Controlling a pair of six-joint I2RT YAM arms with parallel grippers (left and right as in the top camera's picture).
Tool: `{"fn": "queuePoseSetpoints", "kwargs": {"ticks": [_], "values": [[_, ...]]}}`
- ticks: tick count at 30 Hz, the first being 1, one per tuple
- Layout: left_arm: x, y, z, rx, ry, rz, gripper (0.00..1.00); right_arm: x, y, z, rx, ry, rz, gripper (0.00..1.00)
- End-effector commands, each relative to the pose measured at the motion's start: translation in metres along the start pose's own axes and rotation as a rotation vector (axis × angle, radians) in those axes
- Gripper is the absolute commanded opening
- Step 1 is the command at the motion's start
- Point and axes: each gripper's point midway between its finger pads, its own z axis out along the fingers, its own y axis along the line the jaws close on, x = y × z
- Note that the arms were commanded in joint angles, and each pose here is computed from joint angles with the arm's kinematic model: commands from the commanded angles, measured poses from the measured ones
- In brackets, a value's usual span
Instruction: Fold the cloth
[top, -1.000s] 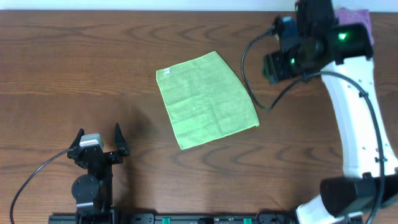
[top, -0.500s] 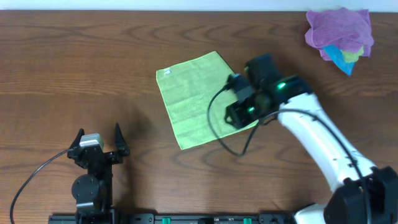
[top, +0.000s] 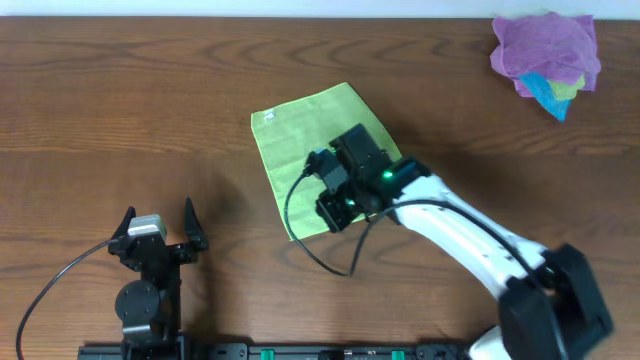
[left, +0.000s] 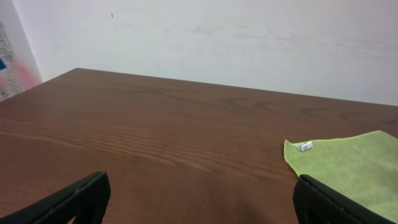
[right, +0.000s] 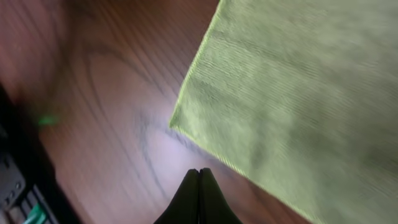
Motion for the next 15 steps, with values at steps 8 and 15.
{"fn": "queuePoseSetpoints", "kwargs": {"ticks": [8, 15], "values": [[0.018, 0.004, 0.0, -0.021, 0.061, 0.018, 0.95, 0.014, 0.011, 0.043, -0.085, 0.084, 0.056, 0.01], [0.018, 0.004, 0.0, -0.021, 0.061, 0.018, 0.96, 0.017, 0.027, 0.056, -0.101, 0.098, 0.018, 0.01]]}}
